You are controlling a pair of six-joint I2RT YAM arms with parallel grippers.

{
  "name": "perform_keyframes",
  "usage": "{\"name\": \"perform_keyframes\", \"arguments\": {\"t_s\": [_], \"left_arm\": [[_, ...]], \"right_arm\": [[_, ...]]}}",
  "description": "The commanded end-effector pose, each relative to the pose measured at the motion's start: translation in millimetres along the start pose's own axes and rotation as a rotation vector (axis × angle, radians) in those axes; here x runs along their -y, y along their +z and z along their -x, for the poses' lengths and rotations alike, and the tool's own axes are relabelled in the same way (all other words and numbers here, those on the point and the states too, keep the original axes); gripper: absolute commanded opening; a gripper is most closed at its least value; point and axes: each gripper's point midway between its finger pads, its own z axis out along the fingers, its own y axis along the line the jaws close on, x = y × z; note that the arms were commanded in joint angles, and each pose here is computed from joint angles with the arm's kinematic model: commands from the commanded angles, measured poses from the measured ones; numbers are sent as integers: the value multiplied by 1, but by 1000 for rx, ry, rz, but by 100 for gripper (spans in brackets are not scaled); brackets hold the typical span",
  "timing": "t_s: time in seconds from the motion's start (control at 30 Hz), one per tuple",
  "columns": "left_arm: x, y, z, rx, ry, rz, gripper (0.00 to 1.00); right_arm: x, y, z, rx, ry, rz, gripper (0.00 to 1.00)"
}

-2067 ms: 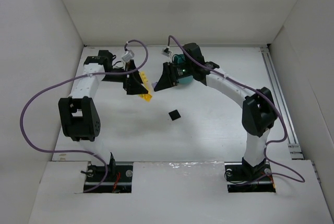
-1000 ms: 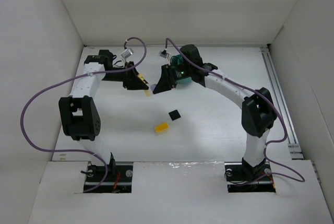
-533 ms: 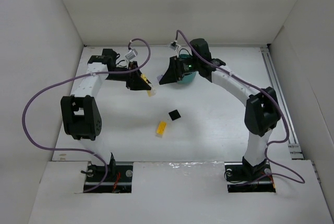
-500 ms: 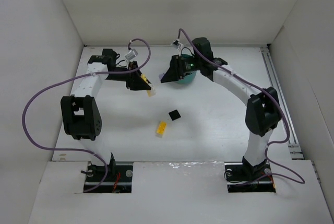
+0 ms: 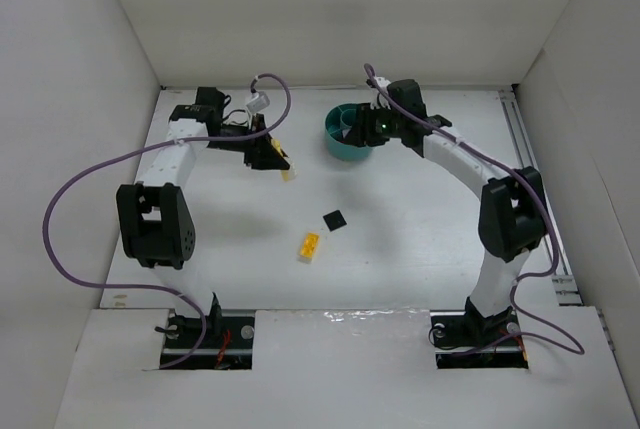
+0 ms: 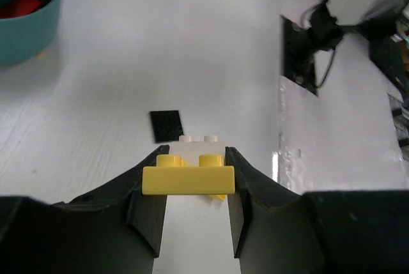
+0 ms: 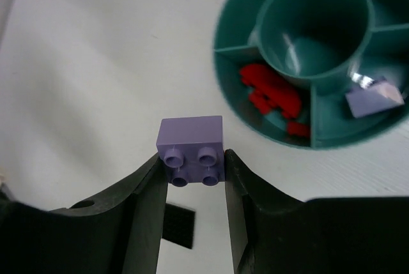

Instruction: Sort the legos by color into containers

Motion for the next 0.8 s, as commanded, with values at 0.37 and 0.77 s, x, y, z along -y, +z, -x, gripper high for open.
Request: {"name": "perform_keyframes", "arguments": {"t_s": [0.37, 0.77], "left_arm": [[-40, -11, 71, 72, 34, 563, 0], [-27, -2, 48, 80, 43, 489, 0]], "right_arm": [[54, -28, 23, 97, -138, -273, 0], [71, -41, 59, 97, -245, -196, 0]]}}
